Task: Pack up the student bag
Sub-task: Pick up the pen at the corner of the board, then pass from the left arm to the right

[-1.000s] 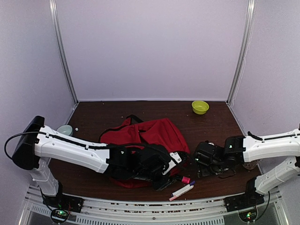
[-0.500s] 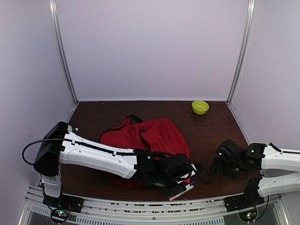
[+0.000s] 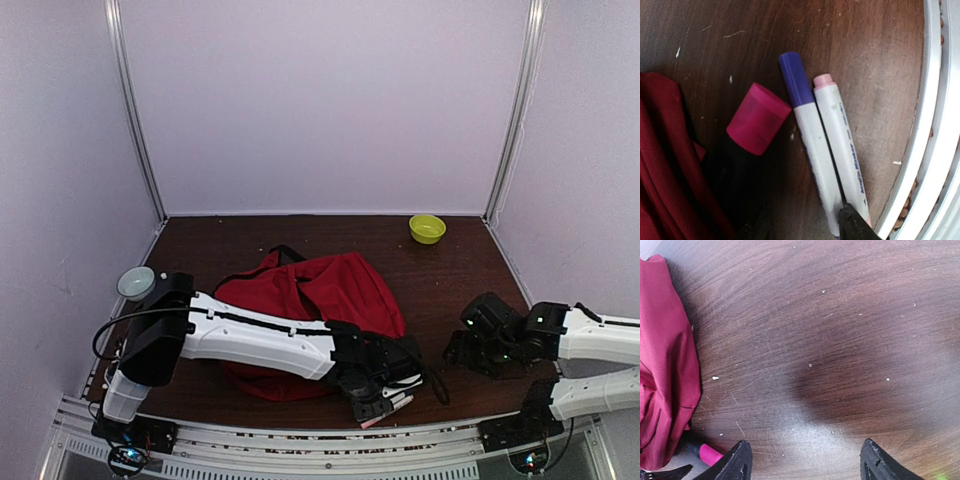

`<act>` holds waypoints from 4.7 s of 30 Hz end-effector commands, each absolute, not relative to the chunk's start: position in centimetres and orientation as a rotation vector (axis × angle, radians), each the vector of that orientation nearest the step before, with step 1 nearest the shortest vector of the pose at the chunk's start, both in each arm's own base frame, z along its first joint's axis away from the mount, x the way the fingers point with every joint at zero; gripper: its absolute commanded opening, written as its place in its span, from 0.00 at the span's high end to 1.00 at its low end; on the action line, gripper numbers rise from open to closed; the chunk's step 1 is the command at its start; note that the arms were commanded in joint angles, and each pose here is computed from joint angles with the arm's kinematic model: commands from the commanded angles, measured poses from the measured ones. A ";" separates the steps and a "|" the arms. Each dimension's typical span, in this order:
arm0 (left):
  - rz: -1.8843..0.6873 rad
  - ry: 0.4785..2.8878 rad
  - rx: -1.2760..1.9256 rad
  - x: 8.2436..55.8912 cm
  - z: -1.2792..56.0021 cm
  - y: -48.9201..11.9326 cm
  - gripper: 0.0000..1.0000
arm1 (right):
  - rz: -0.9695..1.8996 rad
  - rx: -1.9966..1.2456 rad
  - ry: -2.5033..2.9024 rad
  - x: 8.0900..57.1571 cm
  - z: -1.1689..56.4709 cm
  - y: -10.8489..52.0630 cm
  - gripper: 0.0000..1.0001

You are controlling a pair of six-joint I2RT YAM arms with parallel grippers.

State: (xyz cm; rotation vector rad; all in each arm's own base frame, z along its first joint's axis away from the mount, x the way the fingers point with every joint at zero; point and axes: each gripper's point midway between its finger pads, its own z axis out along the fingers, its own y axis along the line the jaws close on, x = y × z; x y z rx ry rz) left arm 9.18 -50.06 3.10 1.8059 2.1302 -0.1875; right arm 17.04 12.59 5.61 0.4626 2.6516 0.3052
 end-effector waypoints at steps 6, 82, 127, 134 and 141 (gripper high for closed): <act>-0.214 2.149 1.787 9.3 2.7 -51.1 0.57 | 0.347 0.454 2.622 17.4 7.1 12.9 0.26; -0.503 1.733 1.418 13.6 21.4 -48.1 1.00 | 1.540 -0.382 2.328 14.3 21.7 29.1 0.48; -0.558 1.754 1.253 15.3 23.6 -42.9 0.37 | 1.494 -0.421 2.326 14.8 21.3 29.3 1.00; -0.723 1.740 1.247 14.7 23.3 -41.6 0.41 | 1.556 -0.434 2.246 15.1 23.4 30.2 1.00; -0.984 1.590 1.234 12.5 26.2 -41.5 0.44 | 1.655 -0.464 2.133 14.9 26.8 31.0 1.00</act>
